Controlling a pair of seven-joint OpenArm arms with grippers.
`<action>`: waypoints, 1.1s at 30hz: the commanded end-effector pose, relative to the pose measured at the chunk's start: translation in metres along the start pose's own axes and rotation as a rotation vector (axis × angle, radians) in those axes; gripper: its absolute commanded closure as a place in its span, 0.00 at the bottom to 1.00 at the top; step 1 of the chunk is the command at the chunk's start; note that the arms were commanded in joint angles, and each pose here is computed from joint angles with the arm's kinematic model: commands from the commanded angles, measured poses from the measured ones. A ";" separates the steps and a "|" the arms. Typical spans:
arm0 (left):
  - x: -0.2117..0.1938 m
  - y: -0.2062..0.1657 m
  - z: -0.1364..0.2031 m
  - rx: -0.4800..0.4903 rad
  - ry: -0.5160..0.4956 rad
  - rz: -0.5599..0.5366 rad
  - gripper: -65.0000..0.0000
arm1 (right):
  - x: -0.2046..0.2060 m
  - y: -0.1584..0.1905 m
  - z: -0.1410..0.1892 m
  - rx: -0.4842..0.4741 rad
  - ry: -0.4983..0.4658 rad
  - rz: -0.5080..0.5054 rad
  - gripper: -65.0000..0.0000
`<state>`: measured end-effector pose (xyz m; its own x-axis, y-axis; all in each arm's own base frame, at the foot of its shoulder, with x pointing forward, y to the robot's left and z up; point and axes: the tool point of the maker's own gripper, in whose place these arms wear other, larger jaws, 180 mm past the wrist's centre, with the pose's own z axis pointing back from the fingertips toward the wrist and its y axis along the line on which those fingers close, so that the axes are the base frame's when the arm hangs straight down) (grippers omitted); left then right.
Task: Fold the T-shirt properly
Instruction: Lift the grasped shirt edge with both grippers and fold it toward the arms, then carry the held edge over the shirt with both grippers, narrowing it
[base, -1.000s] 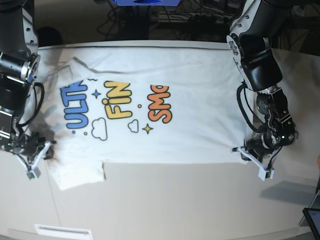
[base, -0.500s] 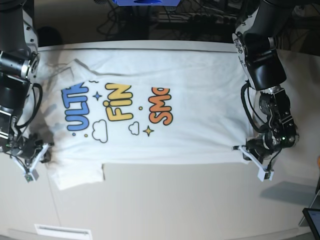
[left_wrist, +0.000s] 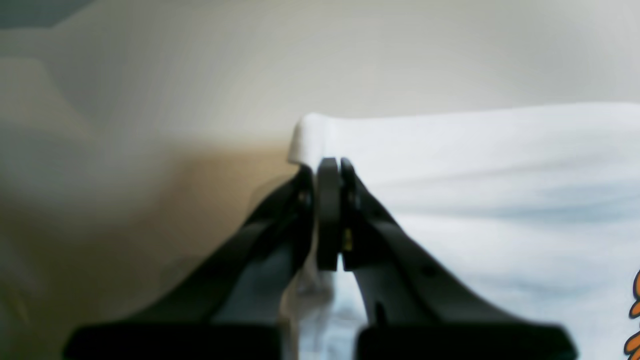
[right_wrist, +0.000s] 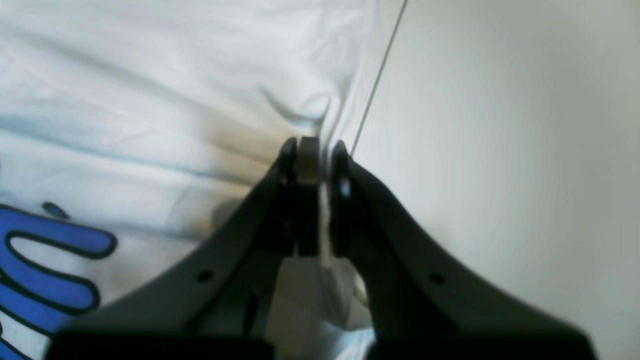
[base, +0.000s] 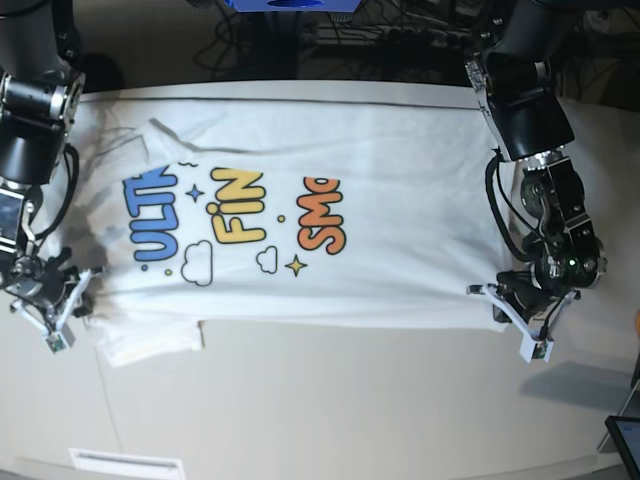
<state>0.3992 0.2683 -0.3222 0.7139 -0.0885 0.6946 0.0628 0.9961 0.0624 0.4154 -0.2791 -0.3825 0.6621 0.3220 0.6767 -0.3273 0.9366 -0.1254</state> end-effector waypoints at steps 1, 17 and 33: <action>0.015 0.008 0.008 0.027 -0.038 -0.018 1.00 | 0.021 -0.017 0.011 -0.044 -0.058 0.015 0.99; -0.017 0.012 0.024 0.061 -0.004 -0.075 1.00 | 0.004 -0.005 0.035 -0.089 0.010 0.116 0.99; -0.054 0.006 0.027 0.056 0.061 -0.094 1.00 | -0.025 -0.010 0.059 -0.154 0.113 0.098 0.99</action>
<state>0.3345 0.2701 -0.3552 0.7704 -0.1614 0.6167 0.1034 0.9863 0.1289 0.3511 -0.2917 -0.3761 0.7302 0.4112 0.5457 -0.3239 0.9115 -0.2534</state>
